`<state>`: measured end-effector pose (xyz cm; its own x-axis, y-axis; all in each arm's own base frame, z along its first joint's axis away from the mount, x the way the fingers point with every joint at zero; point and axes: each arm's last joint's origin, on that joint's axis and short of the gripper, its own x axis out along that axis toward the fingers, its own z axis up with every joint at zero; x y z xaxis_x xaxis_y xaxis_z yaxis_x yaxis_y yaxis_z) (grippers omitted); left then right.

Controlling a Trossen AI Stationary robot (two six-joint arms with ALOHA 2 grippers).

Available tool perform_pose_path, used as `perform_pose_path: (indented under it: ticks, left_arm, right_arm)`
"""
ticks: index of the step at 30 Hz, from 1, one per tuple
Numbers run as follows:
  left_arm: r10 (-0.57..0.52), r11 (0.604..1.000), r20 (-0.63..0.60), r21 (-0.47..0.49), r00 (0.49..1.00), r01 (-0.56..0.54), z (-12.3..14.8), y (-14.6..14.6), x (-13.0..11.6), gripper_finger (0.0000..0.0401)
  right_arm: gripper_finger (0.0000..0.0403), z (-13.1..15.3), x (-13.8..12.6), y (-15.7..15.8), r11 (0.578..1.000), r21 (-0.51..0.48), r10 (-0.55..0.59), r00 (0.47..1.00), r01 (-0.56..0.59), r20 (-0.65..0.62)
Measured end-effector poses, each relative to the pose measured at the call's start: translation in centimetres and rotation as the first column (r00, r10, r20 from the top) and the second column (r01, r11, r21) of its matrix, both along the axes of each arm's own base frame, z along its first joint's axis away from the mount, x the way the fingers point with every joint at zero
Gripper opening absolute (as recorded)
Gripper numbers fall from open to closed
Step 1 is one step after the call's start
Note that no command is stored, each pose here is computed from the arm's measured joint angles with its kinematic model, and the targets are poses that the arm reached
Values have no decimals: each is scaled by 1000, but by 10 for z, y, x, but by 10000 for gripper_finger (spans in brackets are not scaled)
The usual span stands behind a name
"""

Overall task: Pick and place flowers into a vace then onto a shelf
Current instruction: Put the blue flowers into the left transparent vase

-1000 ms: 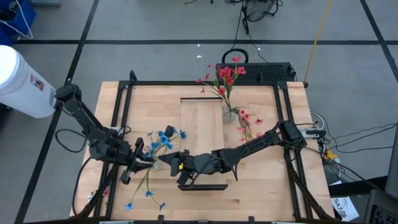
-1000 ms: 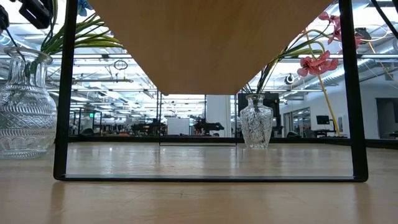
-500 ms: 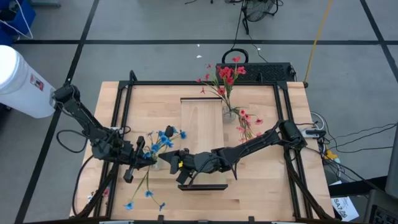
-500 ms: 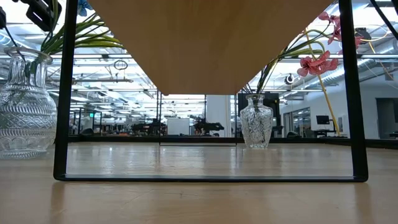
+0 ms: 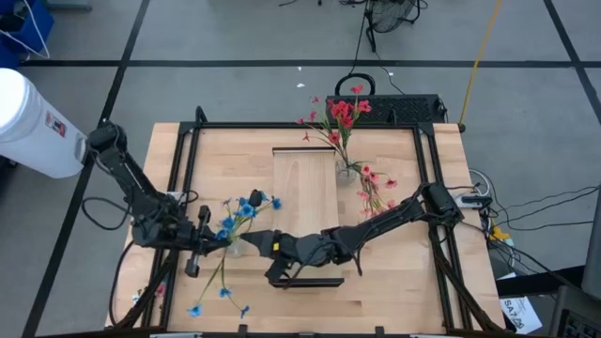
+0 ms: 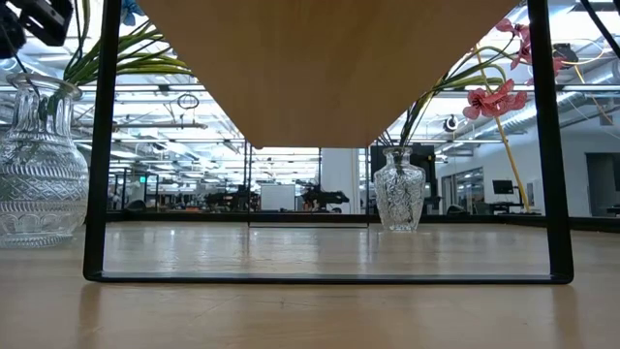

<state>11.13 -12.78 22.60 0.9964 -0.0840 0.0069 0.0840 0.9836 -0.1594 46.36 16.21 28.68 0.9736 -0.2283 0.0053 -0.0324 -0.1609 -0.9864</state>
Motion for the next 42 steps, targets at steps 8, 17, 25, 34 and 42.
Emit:
perform_pose_path:
  ticks: [8,17,25,34,42]
  left_arm:
    - [55,995,-32,84,998,-52,-6,-5,-11,2]
    - [67,985,-81,163,994,-53,-16,-5,-15,1]
    - [161,974,-99,173,982,-143,-30,1,-17,1]
    - [150,982,-113,133,982,-134,-40,5,-16,1]
    - [126,987,-121,111,985,-113,-53,8,-18,1]
  right_arm:
    - [121,12,-2,-5,990,78,-125,987,117,102]
    - [141,13,-3,-6,977,155,-167,978,147,125]
    - [143,13,-3,-7,953,246,-220,964,179,148]
    - [143,13,-3,-8,946,271,-225,962,178,154]
    - [144,13,-3,-8,939,296,-227,961,172,160]
